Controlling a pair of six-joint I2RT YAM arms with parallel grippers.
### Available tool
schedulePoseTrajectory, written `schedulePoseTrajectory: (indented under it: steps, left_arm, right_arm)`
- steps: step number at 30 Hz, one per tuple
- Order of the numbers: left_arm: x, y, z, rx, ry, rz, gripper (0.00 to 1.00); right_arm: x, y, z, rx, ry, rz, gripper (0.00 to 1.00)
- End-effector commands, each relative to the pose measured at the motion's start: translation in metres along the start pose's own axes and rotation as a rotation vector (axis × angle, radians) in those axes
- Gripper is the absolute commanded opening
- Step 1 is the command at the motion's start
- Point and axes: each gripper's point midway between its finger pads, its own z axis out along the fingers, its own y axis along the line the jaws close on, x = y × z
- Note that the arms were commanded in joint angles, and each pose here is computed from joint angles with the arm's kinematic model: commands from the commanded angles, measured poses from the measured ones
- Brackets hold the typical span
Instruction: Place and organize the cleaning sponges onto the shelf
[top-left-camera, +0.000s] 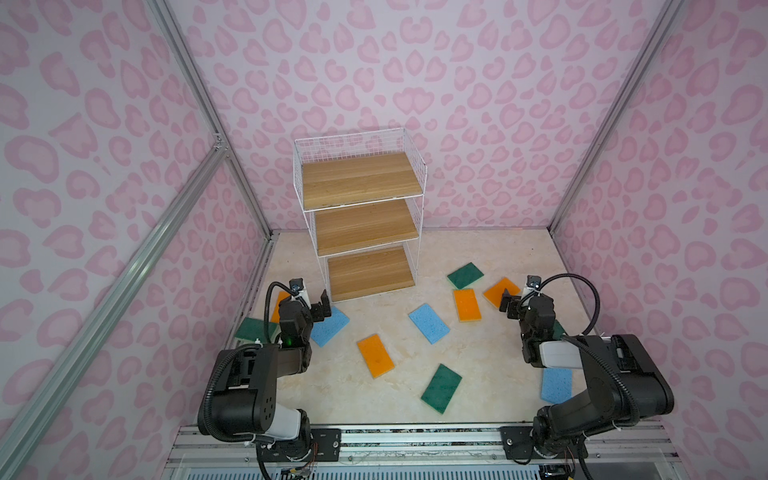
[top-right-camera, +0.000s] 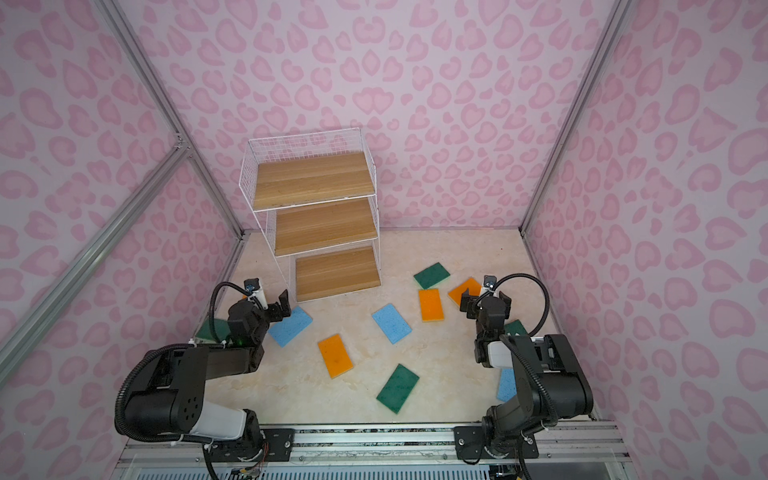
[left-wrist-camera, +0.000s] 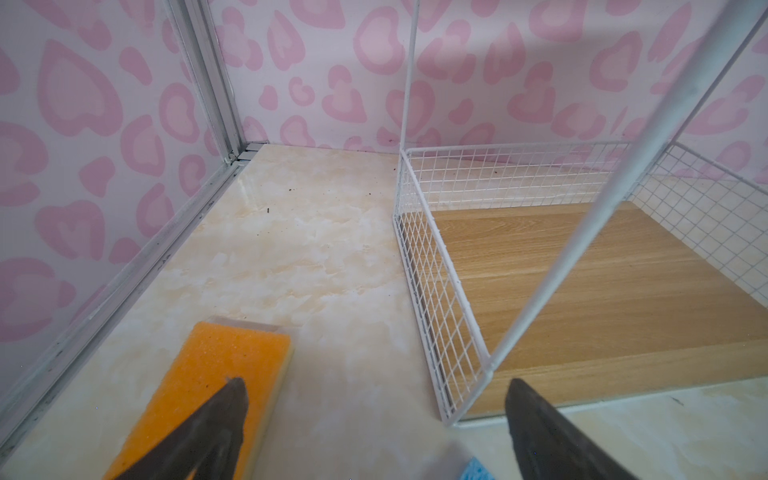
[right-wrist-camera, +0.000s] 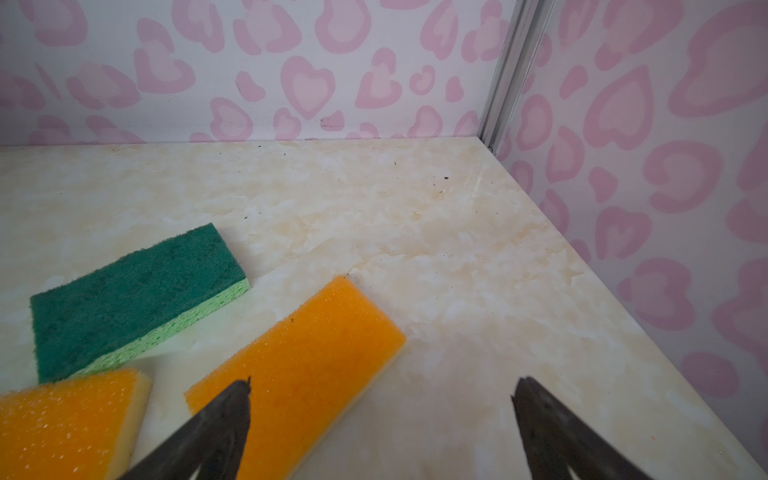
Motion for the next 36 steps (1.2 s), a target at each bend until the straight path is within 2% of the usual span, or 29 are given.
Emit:
schedulePoseTrajectory:
  steps: [1,20,23,25,29,31,36]
  left_arm:
    - [-0.008,0.0,0.002,0.001,-0.024,0.003,0.98]
    - [-0.008,0.0,0.0,0.005,-0.03,0.003,0.97]
    - [-0.022,0.013,0.0,-0.081,-0.005,-0.025,0.98]
    - [-0.031,0.02,0.0,-0.13,0.047,-0.047,0.97]
    - [-0.048,0.015,-0.012,-0.121,0.113,-0.092,1.0]
    - [-0.06,0.011,-0.021,-0.123,0.12,-0.114,0.98]
    - [-0.077,-0.014,-0.05,-0.092,0.168,-0.135,0.95]
  right_arm:
    - [-0.002,0.0,0.001,0.002,-0.005,0.009,1.0]
    - [-0.003,0.001,0.0,-0.003,-0.009,0.002,1.0]
    - [-0.017,0.001,-0.007,0.021,-0.051,-0.016,1.0]
    - [-0.023,0.001,-0.012,0.061,-0.008,-0.037,0.99]
    - [-0.035,-0.012,-0.019,0.139,0.061,0.016,0.99]
    - [-0.043,-0.018,-0.025,0.175,0.08,0.058,0.96]
    - [-0.07,-0.013,-0.046,0.116,0.085,0.17,0.92]
